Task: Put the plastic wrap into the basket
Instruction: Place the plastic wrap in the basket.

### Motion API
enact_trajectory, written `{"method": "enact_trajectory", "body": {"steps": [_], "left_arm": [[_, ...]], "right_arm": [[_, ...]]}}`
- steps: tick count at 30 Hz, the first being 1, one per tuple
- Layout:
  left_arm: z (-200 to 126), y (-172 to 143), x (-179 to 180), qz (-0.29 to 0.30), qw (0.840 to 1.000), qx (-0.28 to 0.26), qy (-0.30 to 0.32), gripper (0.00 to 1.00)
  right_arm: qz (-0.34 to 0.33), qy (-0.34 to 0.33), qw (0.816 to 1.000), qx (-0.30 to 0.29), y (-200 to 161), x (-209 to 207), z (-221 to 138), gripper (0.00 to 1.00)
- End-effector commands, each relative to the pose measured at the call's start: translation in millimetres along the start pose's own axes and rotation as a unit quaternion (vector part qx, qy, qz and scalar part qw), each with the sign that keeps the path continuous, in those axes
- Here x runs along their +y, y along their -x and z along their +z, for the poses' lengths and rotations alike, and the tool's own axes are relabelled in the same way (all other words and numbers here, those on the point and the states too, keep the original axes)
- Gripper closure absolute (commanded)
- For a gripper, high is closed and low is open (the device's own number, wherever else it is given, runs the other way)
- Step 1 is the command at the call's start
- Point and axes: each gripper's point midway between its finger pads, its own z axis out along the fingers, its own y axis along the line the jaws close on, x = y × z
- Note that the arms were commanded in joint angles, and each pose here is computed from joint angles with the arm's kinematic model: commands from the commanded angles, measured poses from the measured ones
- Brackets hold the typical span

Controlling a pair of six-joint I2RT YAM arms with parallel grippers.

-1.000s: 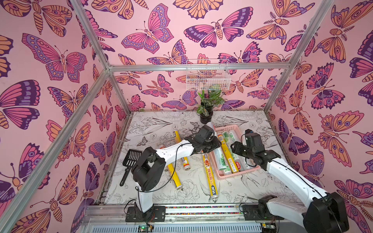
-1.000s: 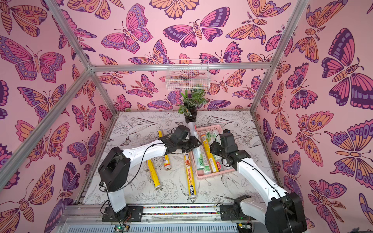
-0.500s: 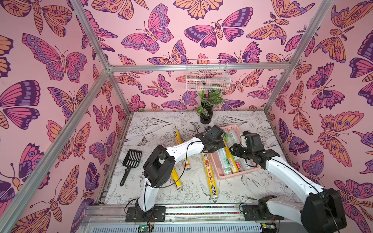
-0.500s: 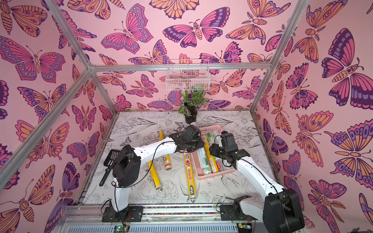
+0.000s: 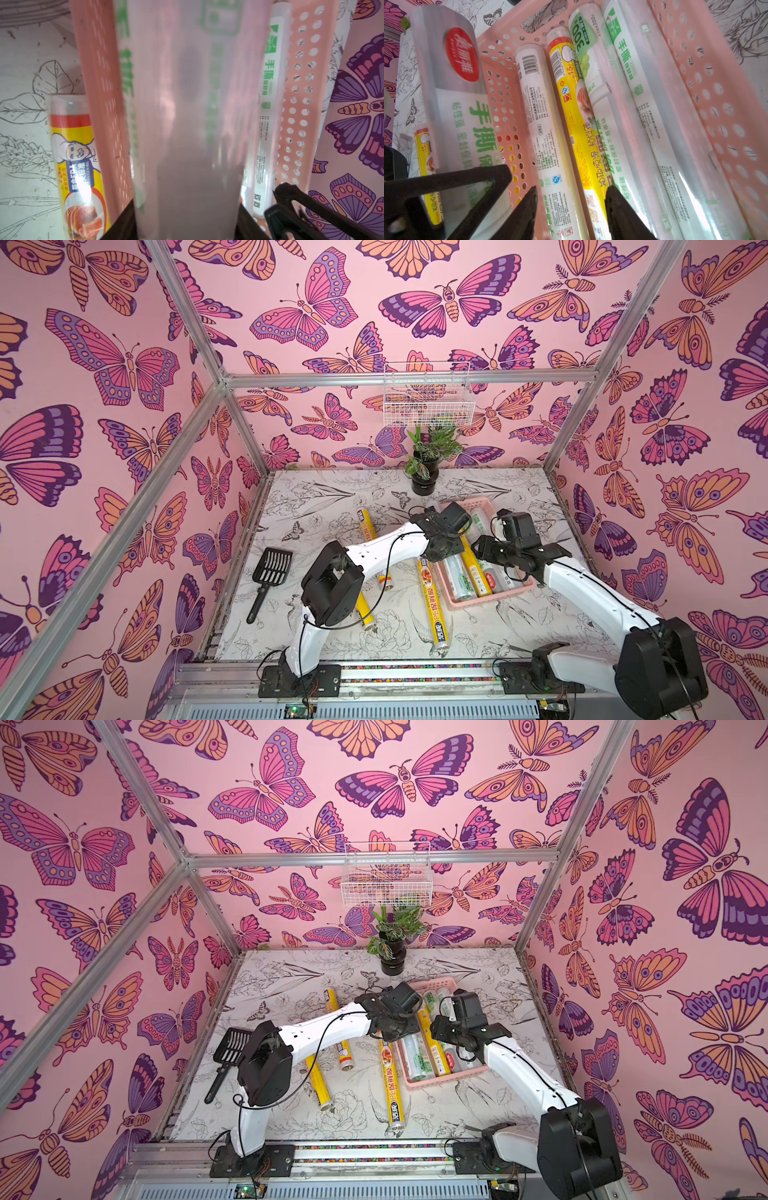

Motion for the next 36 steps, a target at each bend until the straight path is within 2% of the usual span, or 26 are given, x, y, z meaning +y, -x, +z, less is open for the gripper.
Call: {"method": "enact_trajectory", "body": {"steps": [1, 8, 11, 21, 22, 23, 24, 31, 36], "left_arm": [[0.2, -3.5, -5.4, -0.025, 1.000, 0.007, -0.004, 0.91], [5.0, -3.5, 4.3, -0.030, 0.999, 0.003, 0.018, 0.87], [4.3, -1.7, 9.6, -0.031, 0.999, -0.004, 0.030, 0.75], [6.2, -2.4, 14.5, -0.017, 0.999, -0.003, 0.041, 0.65], [5.3, -1.1, 15.0, -0.015, 0.999, -0.006, 0.041, 0.61], [4.8, -1.0, 14.8, -0.013, 0.999, -0.007, 0.042, 0.50], [4.4, -0.3, 14.6, -0.010, 0.999, -0.009, 0.042, 0.48], [9.5, 1.5, 17.2, 0.009, 0.999, -0.010, 0.050, 0.46], [13.7, 2.3, 27.0, 0.038, 0.995, -0.008, 0.090, 0.46]], "right_arm": [[-0.009, 0.015, 1.000, -0.005, 11.1, 9.5, -1.6, 0.44], [-0.007, 0.027, 1.000, 0.003, 9.5, 13.5, 2.0, 0.44], [-0.005, 0.035, 0.999, 0.009, 7.8, 15.8, 5.2, 0.43], [-0.002, 0.042, 0.999, 0.011, 9.0, 18.5, 7.2, 0.43], [-0.002, 0.043, 0.999, 0.011, 8.9, 19.1, 6.9, 0.43], [-0.001, 0.045, 0.999, 0.012, 8.6, 19.5, 7.5, 0.43], [-0.002, 0.049, 0.999, 0.013, 8.3, 21.1, 7.9, 0.43], [0.017, 0.090, 0.995, 0.036, 2.2, 34.1, 18.1, 0.43], [0.020, 0.071, 0.997, 0.026, 4.0, 26.8, 18.6, 0.43]]}}
